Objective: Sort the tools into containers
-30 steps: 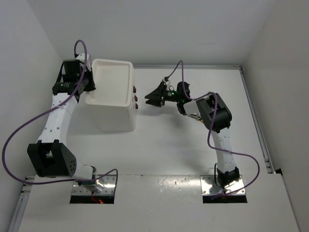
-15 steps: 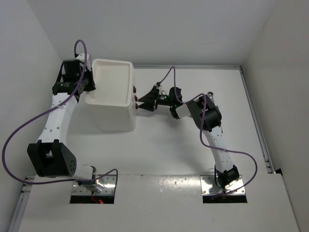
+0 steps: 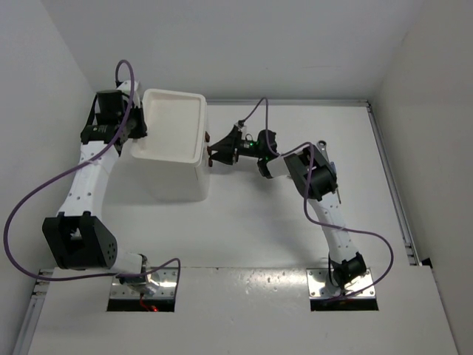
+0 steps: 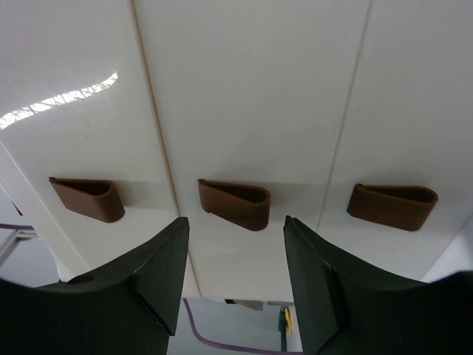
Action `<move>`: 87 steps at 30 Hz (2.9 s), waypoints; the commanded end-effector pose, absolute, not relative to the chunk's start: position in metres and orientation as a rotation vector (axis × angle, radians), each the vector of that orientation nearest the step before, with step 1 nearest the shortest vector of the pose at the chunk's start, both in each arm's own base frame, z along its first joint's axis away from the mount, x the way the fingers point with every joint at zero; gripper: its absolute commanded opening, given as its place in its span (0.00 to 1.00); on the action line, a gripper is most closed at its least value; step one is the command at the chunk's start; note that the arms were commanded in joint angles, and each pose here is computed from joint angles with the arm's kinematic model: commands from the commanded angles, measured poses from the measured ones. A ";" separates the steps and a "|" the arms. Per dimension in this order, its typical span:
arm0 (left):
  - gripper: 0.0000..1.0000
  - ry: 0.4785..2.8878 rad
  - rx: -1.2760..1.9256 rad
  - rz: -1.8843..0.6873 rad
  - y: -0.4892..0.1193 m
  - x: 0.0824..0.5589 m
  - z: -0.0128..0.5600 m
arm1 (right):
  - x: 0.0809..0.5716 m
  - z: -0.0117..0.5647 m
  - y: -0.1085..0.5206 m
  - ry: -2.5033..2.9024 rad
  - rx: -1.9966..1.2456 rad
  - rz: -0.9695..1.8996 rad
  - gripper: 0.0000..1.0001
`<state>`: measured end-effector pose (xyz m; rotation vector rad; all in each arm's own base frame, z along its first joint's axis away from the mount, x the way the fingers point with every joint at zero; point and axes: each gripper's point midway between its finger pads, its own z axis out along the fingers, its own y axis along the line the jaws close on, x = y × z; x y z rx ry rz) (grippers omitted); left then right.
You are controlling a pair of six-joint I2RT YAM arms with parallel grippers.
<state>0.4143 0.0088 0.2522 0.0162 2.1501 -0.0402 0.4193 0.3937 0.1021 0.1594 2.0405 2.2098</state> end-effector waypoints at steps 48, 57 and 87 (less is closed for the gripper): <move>0.00 2.066 -0.348 0.056 0.036 0.393 0.262 | 0.430 0.123 0.281 1.911 0.186 2.084 0.00; 0.00 2.030 -0.450 0.125 0.056 0.389 0.264 | 0.421 0.111 0.275 1.939 0.219 2.083 0.00; 0.92 2.059 -0.300 0.015 0.036 0.396 0.265 | 0.433 0.120 0.262 1.962 0.134 2.099 0.49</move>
